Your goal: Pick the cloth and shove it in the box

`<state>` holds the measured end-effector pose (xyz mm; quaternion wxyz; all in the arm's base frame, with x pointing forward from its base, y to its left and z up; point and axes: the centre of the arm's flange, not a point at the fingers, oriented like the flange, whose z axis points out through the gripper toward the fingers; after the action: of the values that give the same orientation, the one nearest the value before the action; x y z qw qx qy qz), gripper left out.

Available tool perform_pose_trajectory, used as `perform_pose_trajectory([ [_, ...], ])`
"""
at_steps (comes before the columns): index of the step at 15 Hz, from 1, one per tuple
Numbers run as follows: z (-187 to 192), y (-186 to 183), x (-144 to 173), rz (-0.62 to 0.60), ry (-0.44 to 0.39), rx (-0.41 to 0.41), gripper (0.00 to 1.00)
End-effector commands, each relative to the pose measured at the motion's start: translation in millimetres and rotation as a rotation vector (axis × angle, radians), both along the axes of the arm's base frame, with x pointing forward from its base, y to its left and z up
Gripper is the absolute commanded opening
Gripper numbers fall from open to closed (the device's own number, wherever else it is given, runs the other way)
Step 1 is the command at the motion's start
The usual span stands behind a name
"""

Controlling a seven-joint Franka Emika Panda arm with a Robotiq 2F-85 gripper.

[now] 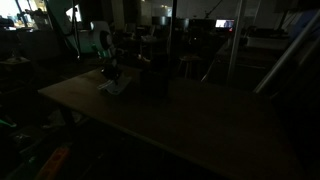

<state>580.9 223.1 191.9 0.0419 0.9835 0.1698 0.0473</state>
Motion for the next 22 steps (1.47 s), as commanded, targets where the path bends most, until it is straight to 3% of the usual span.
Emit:
perform_pose_trajectory([
  [1,22,-6,-26,0.014,-0.008,0.005,0.08],
  [3,27,-8,-33,0.015,-0.008,0.003,0.13],
  [8,49,-9,-51,0.017,-0.01,-0.013,0.12],
  [14,121,-26,-80,0.001,-0.071,-0.056,0.12],
  [18,171,-55,-92,-0.025,-0.106,-0.121,0.12],
  [22,215,-105,-81,-0.101,-0.129,-0.156,0.12],
])
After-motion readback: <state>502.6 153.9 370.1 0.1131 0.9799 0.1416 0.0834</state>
